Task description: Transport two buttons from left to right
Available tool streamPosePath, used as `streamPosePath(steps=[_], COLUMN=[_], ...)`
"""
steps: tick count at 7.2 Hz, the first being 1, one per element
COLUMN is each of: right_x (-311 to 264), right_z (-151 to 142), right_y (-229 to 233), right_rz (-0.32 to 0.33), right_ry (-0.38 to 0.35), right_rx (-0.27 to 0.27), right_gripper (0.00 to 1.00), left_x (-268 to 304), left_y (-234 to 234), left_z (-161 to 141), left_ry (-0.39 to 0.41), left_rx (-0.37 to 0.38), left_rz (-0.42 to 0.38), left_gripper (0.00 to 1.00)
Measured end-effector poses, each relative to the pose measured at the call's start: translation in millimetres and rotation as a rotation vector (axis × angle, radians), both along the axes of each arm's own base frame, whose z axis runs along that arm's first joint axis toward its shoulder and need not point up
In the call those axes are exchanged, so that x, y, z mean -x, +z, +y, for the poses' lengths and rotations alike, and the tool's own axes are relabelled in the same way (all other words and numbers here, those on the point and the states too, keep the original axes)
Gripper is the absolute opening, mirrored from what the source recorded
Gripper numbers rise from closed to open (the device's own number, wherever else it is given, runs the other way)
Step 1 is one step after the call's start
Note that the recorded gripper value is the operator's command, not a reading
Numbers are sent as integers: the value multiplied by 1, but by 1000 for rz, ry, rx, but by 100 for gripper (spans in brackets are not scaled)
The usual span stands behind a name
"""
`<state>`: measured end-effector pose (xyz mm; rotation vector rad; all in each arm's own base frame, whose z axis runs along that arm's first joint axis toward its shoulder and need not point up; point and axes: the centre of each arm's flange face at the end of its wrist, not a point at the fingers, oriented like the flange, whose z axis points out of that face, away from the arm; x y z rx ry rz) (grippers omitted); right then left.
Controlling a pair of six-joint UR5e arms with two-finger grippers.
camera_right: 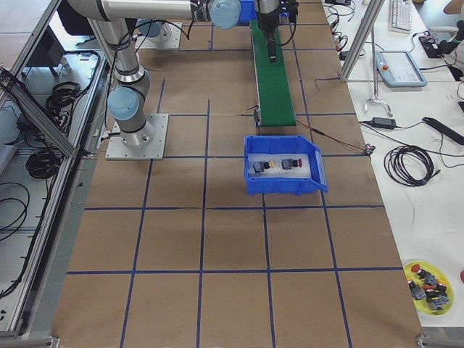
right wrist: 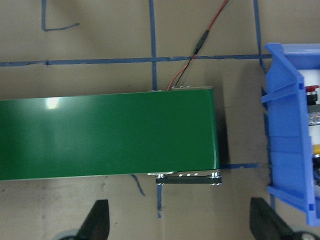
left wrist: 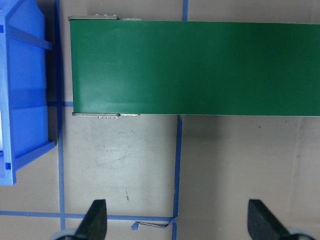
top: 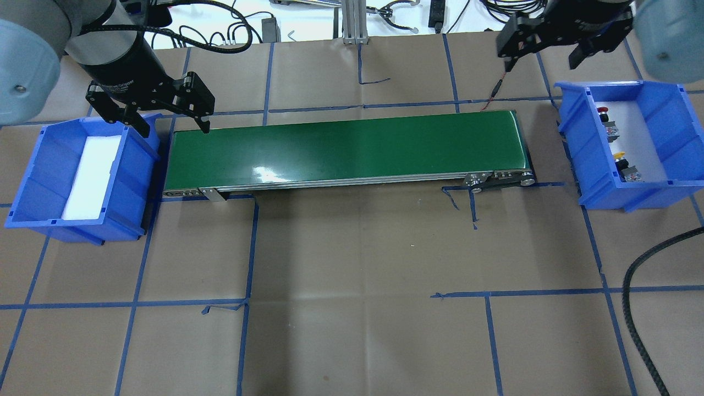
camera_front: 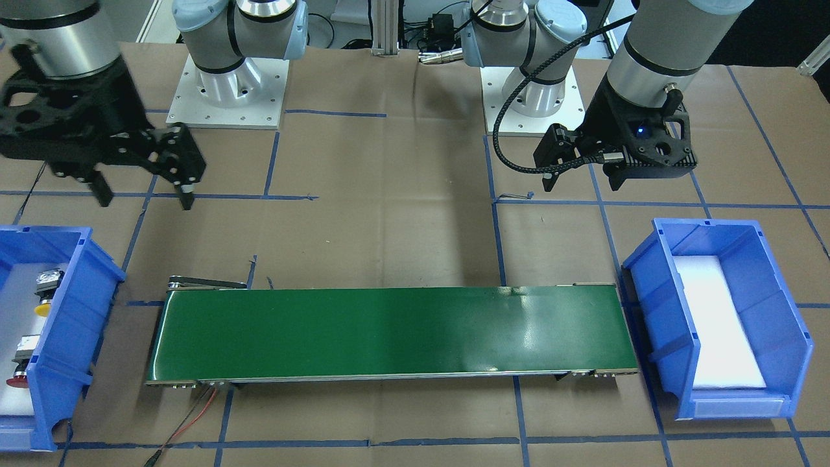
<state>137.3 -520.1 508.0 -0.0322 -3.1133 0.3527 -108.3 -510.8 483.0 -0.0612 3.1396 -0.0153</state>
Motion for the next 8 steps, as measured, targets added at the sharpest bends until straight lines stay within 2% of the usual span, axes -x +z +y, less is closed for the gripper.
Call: streamPosePath(steps=[2, 4, 8], right_x=[-33, -37, -36], right_z=[23, 36, 44], right_y=[-20, -22, -18], right_rz=[-6, -9, -9], right_ry=[15, 19, 18], right_rx=[-51, -96, -104], right_gripper=[100, 100, 100], left_x=[0, 0, 0], left_y=[0, 0, 0], left_z=[0, 0, 0], left_ry=[-1, -2, -3], left_rx=[0, 1, 0], left_rz=[0, 0, -1], left_gripper=[100, 100, 100])
